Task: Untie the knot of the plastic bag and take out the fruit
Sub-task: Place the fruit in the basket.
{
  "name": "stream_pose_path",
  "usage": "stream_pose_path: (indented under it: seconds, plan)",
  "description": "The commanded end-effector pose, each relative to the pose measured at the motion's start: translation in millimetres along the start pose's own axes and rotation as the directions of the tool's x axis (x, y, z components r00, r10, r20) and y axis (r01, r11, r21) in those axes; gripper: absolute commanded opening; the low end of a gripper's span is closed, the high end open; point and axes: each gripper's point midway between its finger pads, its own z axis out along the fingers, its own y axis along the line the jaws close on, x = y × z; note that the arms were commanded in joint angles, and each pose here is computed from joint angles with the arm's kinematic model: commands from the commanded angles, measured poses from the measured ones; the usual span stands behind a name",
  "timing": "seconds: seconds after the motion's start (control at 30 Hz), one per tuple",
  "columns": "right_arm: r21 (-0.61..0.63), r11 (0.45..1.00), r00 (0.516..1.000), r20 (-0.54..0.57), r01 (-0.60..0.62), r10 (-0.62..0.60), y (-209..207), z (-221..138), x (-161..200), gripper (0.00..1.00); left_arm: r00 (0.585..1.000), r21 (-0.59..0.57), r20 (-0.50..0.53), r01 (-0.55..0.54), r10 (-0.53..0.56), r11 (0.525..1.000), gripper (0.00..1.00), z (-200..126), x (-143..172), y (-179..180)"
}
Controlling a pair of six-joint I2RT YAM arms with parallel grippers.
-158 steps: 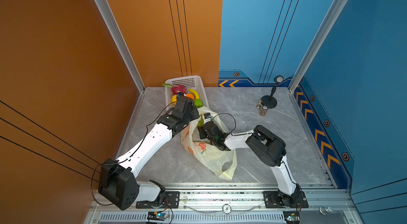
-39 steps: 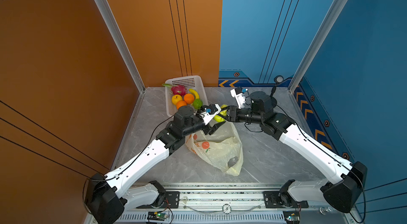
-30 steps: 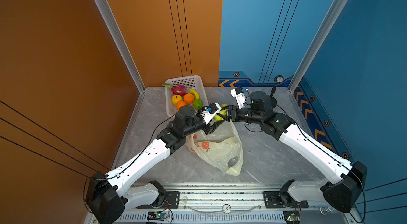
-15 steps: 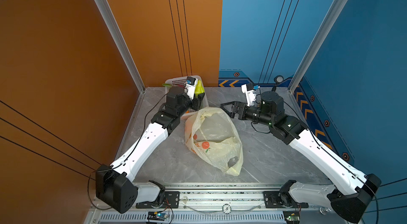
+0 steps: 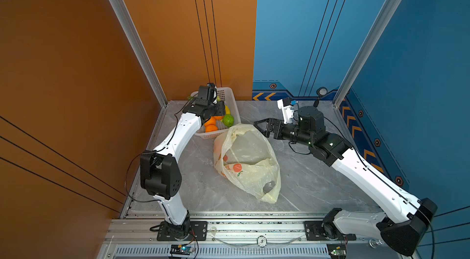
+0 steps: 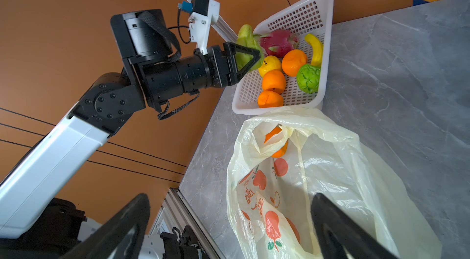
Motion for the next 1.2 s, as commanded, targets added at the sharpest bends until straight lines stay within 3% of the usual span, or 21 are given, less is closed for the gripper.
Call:
stream_pose_path:
  seconds: [0.0,0.33,0.63,0.8,0.87,1.03,1.17]
  plan:
    - [0.043,0.999,1.000,-0.009,-0.022,0.023,-10,3,2,1.00,0.991,-0.046,-0.115,0.068,-0.073,0.997,0.38,11,17,11]
    - [0.052,0.998,1.000,-0.016,-0.021,0.022,-7,1,2,1.00,0.949,-0.088,-0.290,0.104,-0.126,0.991,0.38,65,51,25]
    - [0.059,0.998,1.000,-0.014,-0.024,0.025,-8,0,3,1.00,0.900,-0.121,-0.385,0.171,-0.205,0.978,0.47,97,80,39]
    - [0.063,0.998,1.000,-0.010,-0.019,0.020,-9,-1,2,1.00,0.906,-0.115,-0.375,0.165,-0.197,0.980,0.76,91,75,38]
    - [0.062,0.998,1.000,-0.007,-0.019,0.019,-9,-1,2,1.00,0.914,-0.113,-0.359,0.160,-0.191,0.981,0.83,84,69,38]
    - [0.065,0.998,1.000,-0.007,-0.016,0.017,-10,-1,3,1.00,0.933,-0.096,-0.310,0.164,-0.186,0.982,0.90,59,50,36]
    - [0.072,0.997,1.000,0.000,-0.011,0.011,-13,-1,3,1.00,0.953,-0.060,-0.244,0.170,-0.180,0.984,0.90,21,29,27]
